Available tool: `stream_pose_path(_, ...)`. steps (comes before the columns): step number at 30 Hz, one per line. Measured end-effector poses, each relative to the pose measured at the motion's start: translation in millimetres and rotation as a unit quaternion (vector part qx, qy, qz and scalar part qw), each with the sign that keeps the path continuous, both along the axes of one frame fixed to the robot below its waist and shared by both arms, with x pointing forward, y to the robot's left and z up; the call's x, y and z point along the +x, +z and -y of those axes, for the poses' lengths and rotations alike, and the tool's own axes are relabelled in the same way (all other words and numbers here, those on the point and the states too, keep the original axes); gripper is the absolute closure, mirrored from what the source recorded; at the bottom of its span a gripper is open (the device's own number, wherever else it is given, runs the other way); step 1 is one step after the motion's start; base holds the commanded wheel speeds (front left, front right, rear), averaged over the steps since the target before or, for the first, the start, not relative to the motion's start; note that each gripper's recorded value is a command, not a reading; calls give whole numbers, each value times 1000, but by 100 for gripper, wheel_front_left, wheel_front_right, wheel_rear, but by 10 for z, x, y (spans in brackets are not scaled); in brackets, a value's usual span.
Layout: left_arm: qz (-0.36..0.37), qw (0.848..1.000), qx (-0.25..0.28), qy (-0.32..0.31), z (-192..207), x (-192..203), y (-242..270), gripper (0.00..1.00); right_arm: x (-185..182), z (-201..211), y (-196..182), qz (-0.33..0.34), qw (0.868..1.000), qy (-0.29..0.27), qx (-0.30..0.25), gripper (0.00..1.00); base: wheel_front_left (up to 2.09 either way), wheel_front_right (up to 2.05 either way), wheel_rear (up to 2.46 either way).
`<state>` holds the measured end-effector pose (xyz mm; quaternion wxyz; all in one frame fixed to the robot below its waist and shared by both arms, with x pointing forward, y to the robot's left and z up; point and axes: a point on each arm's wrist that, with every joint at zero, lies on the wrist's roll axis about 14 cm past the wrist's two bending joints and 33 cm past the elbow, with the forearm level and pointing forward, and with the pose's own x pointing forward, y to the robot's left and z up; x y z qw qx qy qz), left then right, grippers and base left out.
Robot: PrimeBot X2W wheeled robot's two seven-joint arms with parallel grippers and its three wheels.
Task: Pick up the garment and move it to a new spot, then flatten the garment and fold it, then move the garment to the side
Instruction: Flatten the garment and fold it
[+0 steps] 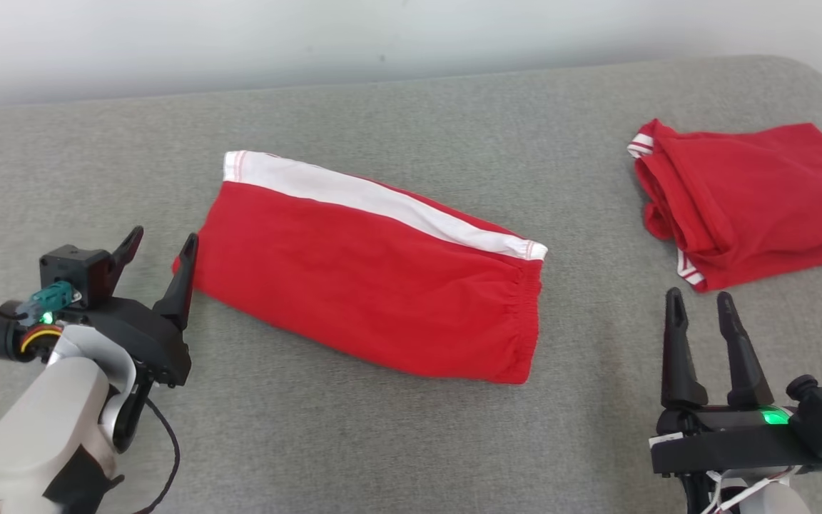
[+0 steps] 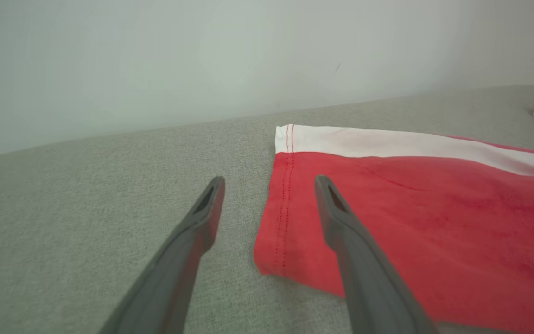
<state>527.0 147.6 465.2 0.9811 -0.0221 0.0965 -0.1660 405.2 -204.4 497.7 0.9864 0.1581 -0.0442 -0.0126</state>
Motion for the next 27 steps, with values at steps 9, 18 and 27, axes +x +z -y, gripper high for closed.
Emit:
stream_pose_path(9, -61, 998, 22, 1, 64, 72, -450, 0, 0, 71, -14, -3, 1000, -12, -11, 0, 0, 0, 0)
stream_pose_path(18, -129, 992, 11, -14, 263, 96, -764, 0, -37, 188, -141, -23, 999, -31, -15, 0, 0, 0, 0)
stream_pose_path(27, -179, 983, 9, -24, 332, 1, -809, 100, -48, 133, -126, -22, 999, -23, -15, 0, 0, 0, 0)
